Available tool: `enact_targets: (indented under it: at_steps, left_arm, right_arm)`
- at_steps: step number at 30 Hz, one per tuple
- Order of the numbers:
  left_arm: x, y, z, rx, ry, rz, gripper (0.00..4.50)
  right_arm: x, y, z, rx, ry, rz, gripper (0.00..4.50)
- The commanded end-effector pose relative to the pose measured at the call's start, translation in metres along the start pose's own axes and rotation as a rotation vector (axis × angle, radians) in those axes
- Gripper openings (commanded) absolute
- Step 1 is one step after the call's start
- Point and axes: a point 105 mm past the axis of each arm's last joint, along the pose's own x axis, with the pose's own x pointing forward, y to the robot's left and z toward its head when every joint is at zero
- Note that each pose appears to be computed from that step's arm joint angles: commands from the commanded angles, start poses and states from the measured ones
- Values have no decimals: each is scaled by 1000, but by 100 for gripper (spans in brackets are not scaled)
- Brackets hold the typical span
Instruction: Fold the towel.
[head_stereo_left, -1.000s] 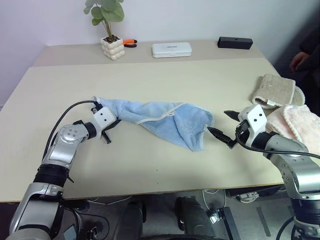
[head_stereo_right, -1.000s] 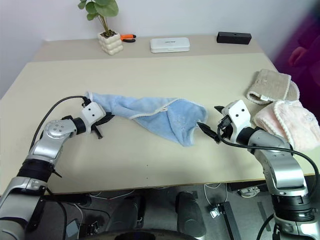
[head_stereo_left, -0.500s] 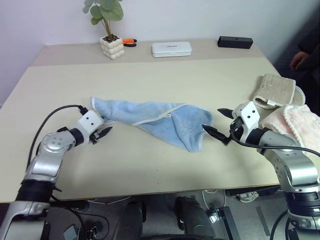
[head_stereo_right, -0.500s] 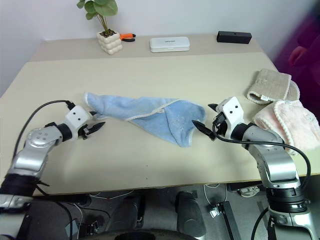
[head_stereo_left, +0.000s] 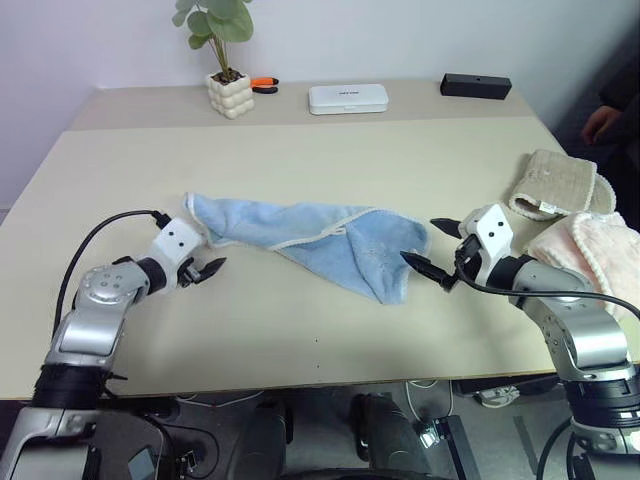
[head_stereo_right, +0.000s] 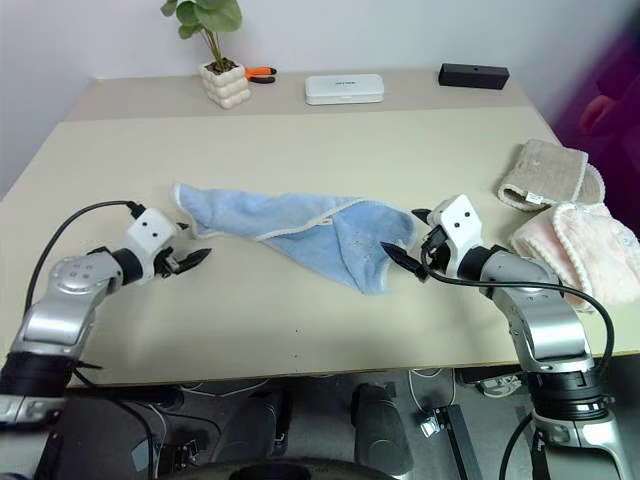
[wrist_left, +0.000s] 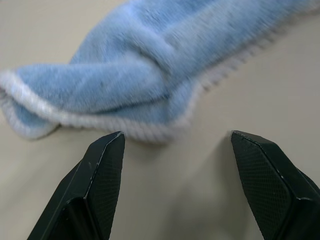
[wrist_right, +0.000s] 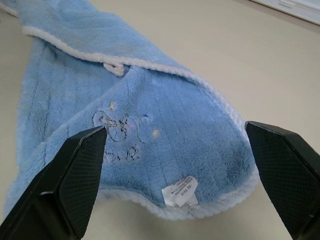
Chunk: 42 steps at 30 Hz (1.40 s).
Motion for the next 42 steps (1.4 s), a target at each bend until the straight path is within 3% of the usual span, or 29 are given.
enact_targets:
  at_steps: [1, 4, 8, 16, 21, 30, 37, 42]
  left_arm:
    - [12, -3, -7, 7, 28, -26, 320]
    - [15, -3, -6, 14, 14, -35, 214]
    - [12, -1, -7, 28, 12, -37, 3]
    - [-12, 15, 7, 49, -52, 31, 3]
    - [-47, 13, 6, 41, -57, 50, 3]
    - [-62, 2, -6, 9, -6, 51, 3]
    - [-64, 2, -8, 3, 3, 59, 3]
    - [-68, 1, -13, -3, 19, 61, 0]
  right_arm:
    - [-2, -1, 10, -31, -38, -10, 450]
    - [-6, -2, 9, -32, -34, -26, 450]
    - [-11, -3, 9, -33, -29, -43, 450]
    - [-6, -6, 12, -115, 6, -44, 450]
    - [19, -29, 26, -173, 5, -58, 450]
    - [60, -56, 7, -74, 131, 4, 450]
    - [74, -65, -5, -66, 170, 25, 450]
    - [72, -63, -4, -64, 168, 61, 226]
